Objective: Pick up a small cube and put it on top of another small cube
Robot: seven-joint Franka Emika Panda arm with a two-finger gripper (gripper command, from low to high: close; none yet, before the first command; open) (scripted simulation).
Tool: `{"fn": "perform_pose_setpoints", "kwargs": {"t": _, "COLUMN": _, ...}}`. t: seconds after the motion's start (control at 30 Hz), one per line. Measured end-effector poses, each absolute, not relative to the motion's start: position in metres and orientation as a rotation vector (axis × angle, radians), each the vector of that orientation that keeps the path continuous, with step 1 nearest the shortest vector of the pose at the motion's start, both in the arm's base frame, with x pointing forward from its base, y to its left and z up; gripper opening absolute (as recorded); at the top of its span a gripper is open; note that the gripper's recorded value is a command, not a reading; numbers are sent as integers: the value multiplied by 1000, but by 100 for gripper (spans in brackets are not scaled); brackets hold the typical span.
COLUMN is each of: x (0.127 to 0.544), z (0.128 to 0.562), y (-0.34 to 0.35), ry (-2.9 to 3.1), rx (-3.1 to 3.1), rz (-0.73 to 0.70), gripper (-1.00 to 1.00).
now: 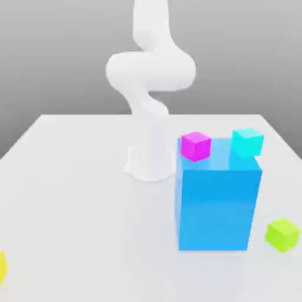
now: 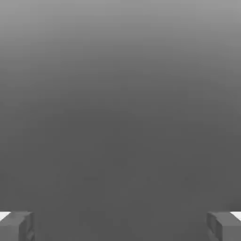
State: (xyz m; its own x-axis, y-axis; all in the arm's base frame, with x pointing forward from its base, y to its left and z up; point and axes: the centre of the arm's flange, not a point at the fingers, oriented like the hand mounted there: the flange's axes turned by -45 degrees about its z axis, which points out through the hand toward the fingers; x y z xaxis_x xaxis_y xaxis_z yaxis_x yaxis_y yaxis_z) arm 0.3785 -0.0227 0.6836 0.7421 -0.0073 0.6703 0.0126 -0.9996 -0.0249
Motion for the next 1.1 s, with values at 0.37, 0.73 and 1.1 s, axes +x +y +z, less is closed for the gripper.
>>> {"fn": "perform_pose_setpoints", "kwargs": {"t": 0.37, "x": 482, "z": 529, "y": -127, "ry": -63, "rx": -2962, "rz": -717, "gripper": 0}}
{"fn": "perform_pose_setpoints", "kwargs": {"t": 0.73, "x": 500, "z": 353, "y": -237, "ry": -64, "rx": -3032, "rz": -376, "gripper": 0}}
{"fn": "perform_pose_setpoints", "kwargs": {"t": 1.1, "x": 444, "z": 201, "y": -334, "ry": -115, "rx": -3134, "rz": -24, "gripper": 0}}
